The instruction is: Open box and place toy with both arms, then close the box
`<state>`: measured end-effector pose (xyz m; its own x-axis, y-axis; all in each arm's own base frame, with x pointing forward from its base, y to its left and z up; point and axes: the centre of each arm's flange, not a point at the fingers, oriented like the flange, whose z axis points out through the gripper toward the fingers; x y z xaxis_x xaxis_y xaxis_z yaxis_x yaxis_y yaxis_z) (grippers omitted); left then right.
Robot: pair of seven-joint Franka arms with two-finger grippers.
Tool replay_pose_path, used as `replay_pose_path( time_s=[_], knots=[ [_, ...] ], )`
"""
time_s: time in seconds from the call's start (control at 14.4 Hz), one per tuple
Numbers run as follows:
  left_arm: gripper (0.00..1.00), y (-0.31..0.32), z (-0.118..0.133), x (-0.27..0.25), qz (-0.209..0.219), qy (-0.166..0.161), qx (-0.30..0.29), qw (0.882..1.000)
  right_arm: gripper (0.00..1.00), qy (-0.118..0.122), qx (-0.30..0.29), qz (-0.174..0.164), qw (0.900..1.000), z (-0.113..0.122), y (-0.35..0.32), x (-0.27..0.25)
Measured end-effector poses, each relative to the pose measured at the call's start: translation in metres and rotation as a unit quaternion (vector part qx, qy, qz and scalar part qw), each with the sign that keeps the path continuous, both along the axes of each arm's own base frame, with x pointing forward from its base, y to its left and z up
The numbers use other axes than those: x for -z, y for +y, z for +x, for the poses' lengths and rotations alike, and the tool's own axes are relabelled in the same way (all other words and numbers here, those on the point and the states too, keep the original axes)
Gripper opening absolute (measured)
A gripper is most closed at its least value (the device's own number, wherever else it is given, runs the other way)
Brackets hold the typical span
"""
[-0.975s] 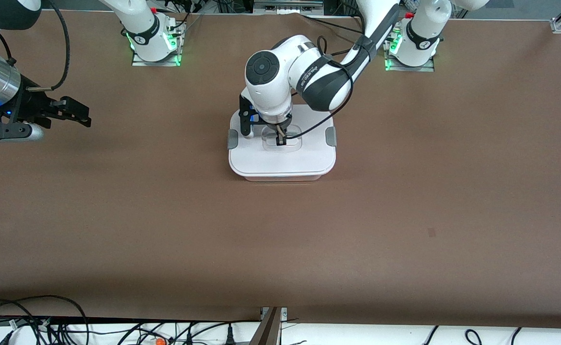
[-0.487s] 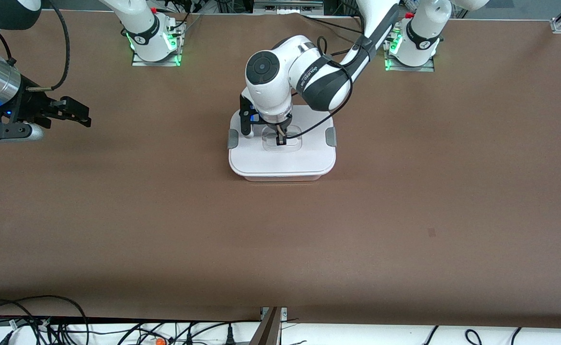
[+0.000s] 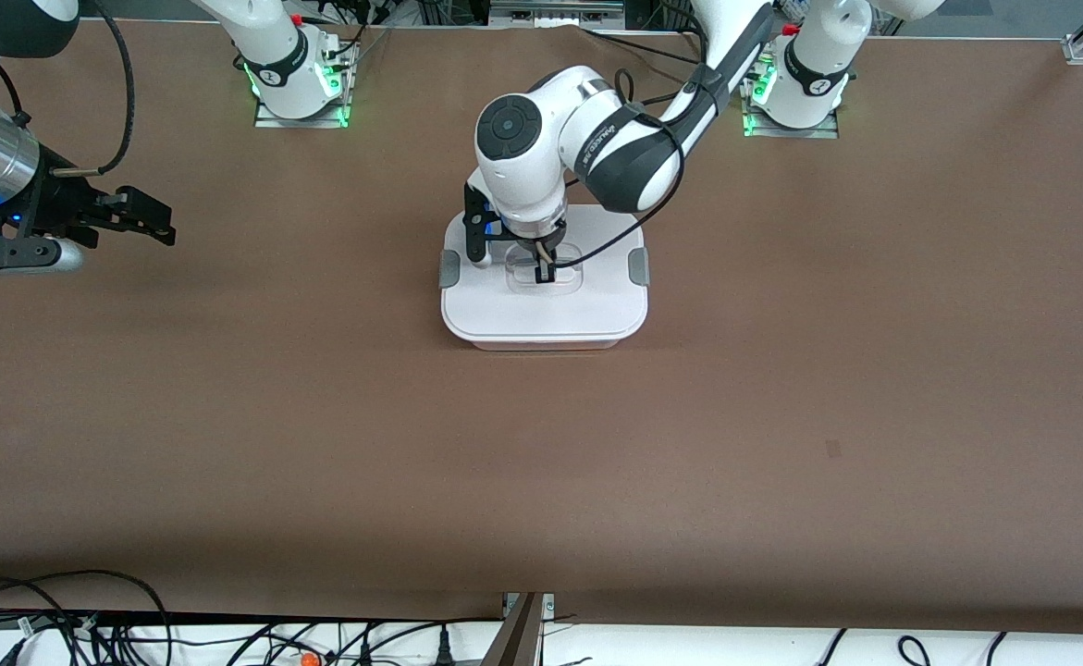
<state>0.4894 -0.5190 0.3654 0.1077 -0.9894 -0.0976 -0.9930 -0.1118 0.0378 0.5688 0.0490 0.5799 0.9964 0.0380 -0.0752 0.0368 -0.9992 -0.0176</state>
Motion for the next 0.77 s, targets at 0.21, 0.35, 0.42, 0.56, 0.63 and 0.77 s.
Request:
replay_pose_path(
  time_s=[0.21, 0.35, 0.42, 0.56, 0.63, 0.77],
  knots=[
    [0.67, 0.020, 0.022, -0.028, -0.010, -0.014, -0.021, 1.000, 1.00, 0.000, 0.000, 0.000, 1.000, 0.000, 0.000, 0.000],
    [0.88, 0.042, 0.046, -0.042, -0.018, -0.023, -0.045, 0.999, 1.00, 0.000, 0.000, 0.000, 1.000, 0.000, 0.000, 0.000],
    [0.99, 0.059, 0.063, -0.049, -0.022, -0.029, -0.061, 0.997, 1.00, 0.000, 0.000, 0.000, 1.000, 0.000, 0.000, 0.000],
    [1.00, 0.095, 0.094, -0.068, -0.026, -0.036, -0.095, 0.994, 1.00, 0.000, 0.000, 0.000, 1.000, 0.000, 0.000, 0.000],
    [1.00, 0.117, 0.109, -0.077, -0.026, -0.038, -0.113, 0.992, 1.00, 0.000, 0.000, 0.000, 1.000, 0.000, 0.000, 0.000],
    [1.00, 0.166, 0.138, -0.094, -0.023, -0.039, -0.154, 0.987, 1.00, 0.000, 0.000, 0.000, 1.000, 0.000, 0.000, 0.000]
  ],
)
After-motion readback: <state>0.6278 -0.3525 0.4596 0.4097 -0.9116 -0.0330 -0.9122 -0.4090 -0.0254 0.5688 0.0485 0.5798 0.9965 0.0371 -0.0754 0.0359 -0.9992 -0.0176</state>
